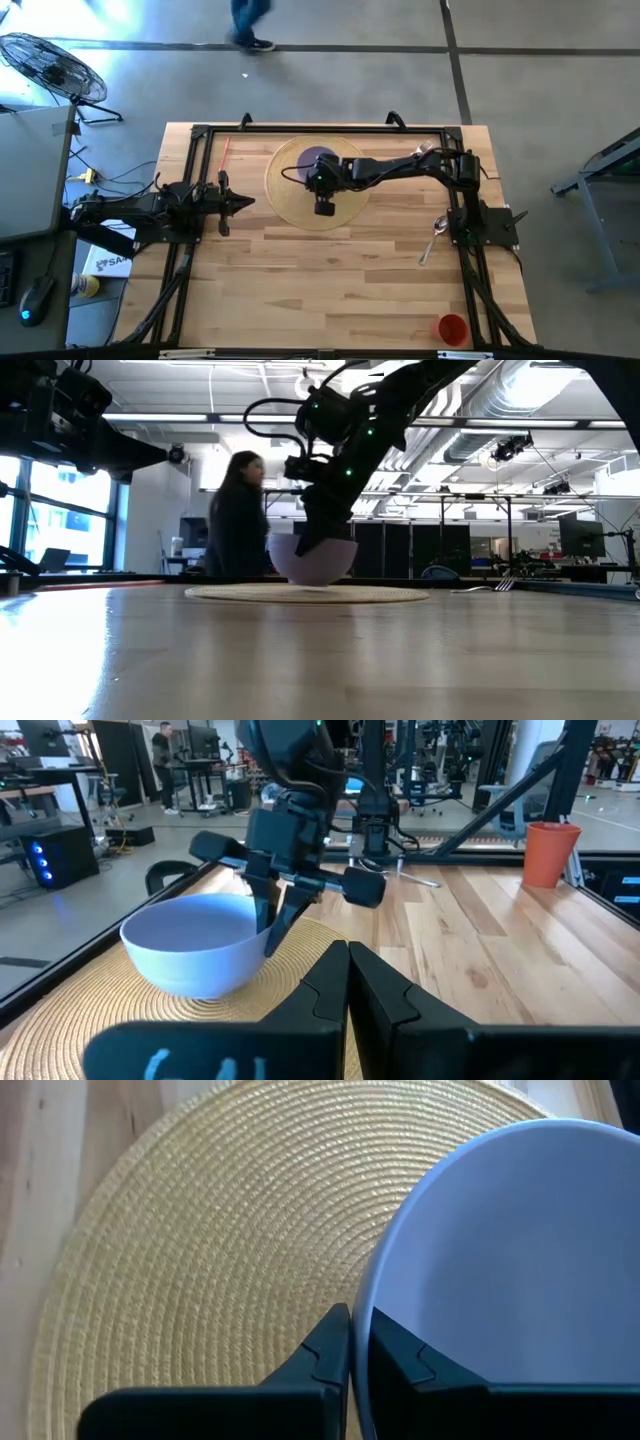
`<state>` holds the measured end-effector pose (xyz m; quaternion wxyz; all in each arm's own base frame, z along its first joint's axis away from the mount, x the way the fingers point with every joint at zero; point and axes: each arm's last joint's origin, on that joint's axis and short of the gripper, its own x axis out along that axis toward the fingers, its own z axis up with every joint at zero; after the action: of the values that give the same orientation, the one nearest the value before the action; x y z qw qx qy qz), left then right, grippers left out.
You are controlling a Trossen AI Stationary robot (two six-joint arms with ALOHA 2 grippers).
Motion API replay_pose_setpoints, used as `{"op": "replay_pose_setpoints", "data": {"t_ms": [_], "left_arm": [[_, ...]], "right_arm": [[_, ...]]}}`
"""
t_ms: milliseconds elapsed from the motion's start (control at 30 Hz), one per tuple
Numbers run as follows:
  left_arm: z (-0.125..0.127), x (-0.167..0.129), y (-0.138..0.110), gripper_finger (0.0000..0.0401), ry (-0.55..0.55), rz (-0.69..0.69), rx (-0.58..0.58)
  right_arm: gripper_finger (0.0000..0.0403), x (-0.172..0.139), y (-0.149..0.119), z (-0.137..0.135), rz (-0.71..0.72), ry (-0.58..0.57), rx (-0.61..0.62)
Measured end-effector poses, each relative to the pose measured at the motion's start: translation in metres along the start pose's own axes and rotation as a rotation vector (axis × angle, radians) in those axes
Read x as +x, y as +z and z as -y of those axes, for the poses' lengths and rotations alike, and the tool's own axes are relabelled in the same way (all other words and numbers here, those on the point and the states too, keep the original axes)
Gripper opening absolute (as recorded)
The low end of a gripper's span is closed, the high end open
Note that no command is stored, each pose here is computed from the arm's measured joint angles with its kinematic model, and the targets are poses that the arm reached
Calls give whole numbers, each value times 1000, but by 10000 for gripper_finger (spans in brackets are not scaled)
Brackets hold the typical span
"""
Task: Pick & Place Utensil
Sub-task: Put the purple bowl on the yellow placemat, then put the silver spoon into the bowl on the yellow placemat
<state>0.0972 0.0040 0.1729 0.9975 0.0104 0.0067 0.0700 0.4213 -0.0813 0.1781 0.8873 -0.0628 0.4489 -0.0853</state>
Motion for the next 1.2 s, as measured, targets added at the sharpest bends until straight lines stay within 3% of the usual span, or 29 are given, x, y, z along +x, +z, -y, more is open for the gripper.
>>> {"op": "replay_pose_setpoints", "data": {"t_ms": [467,767,1000,1200], "left_arm": [[0,0,0,1,0,0,0],[0,0,0,1,0,0,0],[0,0,0,1,-1,0,0],[0,0,0,1,0,0,0]], "right_arm": [[44,4,-2,0,-9,-10,-9],[131,-3,1,0,8,-14,0],[207,-47,21,-5,126,-3,-10],[231,-105,31,-26,180,39,-66]]}}
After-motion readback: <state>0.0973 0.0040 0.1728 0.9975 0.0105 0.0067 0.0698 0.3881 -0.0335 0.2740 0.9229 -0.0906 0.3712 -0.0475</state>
